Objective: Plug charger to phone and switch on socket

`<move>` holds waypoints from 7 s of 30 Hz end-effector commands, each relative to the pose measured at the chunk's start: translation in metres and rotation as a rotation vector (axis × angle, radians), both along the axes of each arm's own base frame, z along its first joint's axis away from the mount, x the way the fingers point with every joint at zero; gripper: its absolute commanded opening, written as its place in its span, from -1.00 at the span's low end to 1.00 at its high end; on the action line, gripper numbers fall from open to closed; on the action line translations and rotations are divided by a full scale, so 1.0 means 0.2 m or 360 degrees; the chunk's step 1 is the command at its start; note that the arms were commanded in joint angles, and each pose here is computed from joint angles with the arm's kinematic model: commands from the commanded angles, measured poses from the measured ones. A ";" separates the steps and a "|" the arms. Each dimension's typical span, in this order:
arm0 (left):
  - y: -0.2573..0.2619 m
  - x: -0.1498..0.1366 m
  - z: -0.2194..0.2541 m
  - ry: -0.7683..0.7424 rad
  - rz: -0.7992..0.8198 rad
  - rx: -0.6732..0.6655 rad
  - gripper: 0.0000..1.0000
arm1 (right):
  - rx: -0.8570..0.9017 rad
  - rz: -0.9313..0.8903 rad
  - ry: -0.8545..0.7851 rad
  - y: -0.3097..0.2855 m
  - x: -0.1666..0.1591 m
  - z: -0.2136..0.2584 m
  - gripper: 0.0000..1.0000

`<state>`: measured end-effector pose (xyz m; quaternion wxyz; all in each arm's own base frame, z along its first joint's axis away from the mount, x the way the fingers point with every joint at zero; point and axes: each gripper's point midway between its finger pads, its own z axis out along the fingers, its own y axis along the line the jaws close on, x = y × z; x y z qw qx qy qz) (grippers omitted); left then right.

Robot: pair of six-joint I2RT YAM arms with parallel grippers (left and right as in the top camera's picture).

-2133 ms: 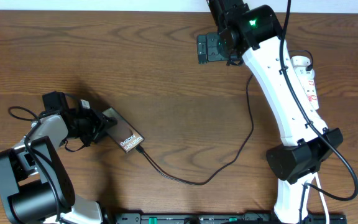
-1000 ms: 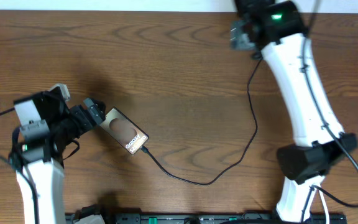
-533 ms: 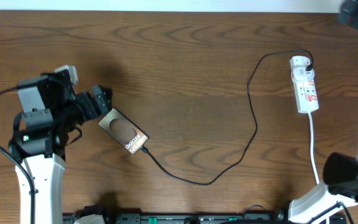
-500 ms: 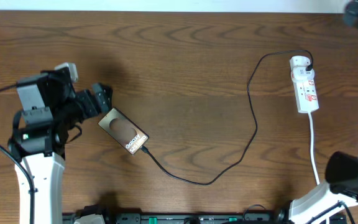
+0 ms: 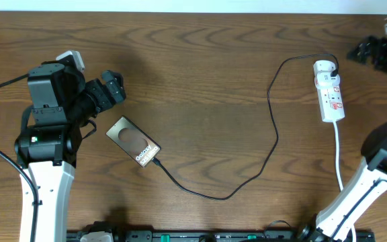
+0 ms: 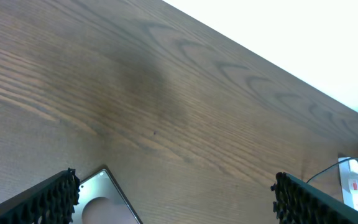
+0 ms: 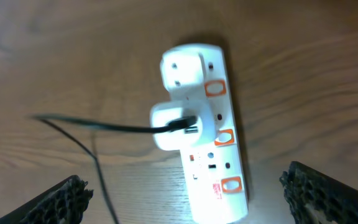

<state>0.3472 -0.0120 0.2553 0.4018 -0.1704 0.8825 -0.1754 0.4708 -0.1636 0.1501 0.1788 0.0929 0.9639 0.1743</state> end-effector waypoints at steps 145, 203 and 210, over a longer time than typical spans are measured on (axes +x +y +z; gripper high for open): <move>0.10 -0.52 -0.60 -0.0847 0.0111 0.0633 0.96 | -0.0410 -0.0653 -0.0194 -0.03 -0.22 0.72 0.99; 0.09 -0.52 -0.60 -0.0846 0.0071 0.0689 0.96 | -0.0589 -0.0178 -0.0888 0.63 0.21 0.99 0.99; 0.09 -0.52 -0.60 -0.0846 0.0071 0.0689 0.96 | -0.0574 -0.0158 -0.1047 0.71 0.03 0.75 0.99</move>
